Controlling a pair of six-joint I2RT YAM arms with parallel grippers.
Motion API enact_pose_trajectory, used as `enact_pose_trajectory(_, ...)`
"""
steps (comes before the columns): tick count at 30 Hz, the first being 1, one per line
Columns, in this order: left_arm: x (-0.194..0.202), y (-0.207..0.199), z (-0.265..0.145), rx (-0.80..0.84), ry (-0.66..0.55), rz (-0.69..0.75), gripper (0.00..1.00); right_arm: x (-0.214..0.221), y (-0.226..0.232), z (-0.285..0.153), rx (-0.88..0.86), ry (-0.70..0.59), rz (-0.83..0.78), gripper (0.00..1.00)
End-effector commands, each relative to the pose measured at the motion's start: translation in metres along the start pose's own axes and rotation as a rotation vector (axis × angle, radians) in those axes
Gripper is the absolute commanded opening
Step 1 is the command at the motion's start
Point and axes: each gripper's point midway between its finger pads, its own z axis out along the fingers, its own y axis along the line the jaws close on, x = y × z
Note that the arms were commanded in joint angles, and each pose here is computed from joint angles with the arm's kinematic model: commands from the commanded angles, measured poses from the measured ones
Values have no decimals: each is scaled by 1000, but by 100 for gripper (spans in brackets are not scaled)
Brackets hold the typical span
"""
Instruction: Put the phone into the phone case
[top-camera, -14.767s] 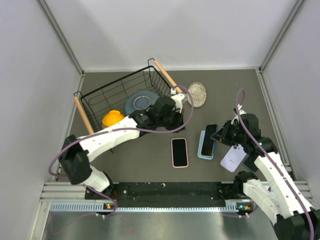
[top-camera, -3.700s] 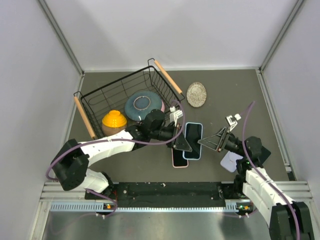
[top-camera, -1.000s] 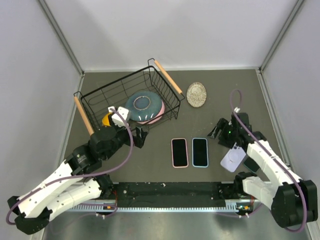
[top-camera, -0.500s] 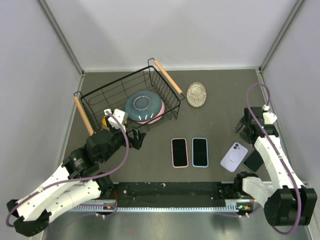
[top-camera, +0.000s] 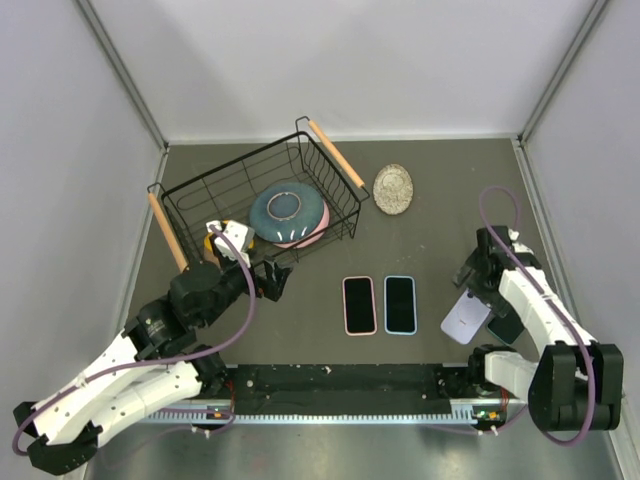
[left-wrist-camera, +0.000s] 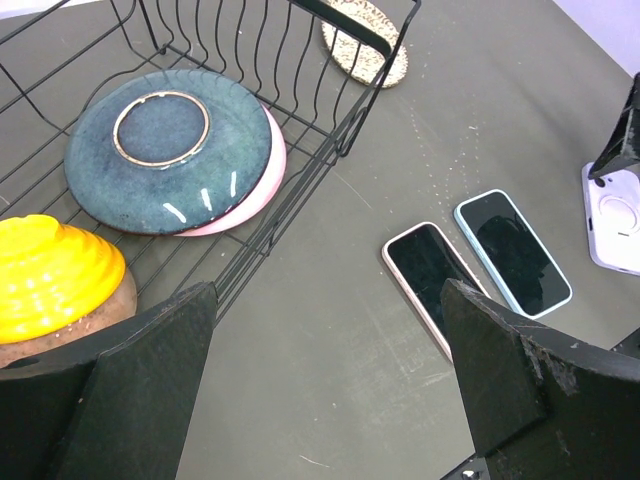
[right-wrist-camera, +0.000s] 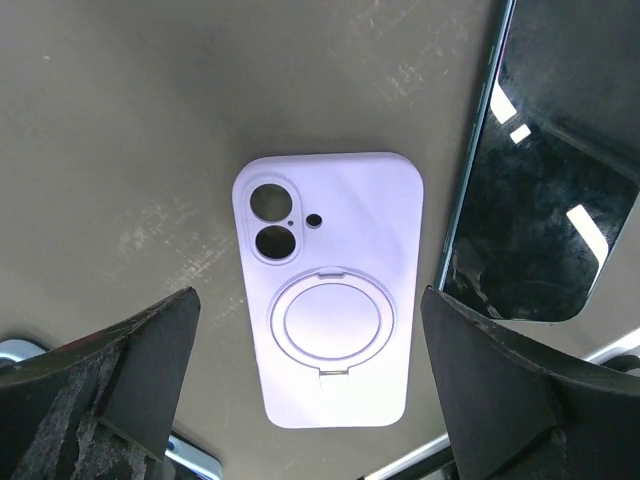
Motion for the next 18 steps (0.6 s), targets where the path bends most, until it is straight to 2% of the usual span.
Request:
enact_pose_trajectory(1, -8, -6, 2, 29, -33, 1, 99, 2, 7, 8, -18, 12, 38, 92)
enact_pose_trajectory(7, -11, -7, 2, 33, -38, 7, 99, 10, 3, 22, 12, 40, 17, 93)
enact_pose_trajectory(13, -12, -7, 0, 37, -45, 6, 99, 20, 11, 39, -16, 78, -27, 90)
enact_pose_trajectory(18, -13, -5, -1, 28, -56, 6, 99, 19, 23, 39, -90, 78, -60, 75)
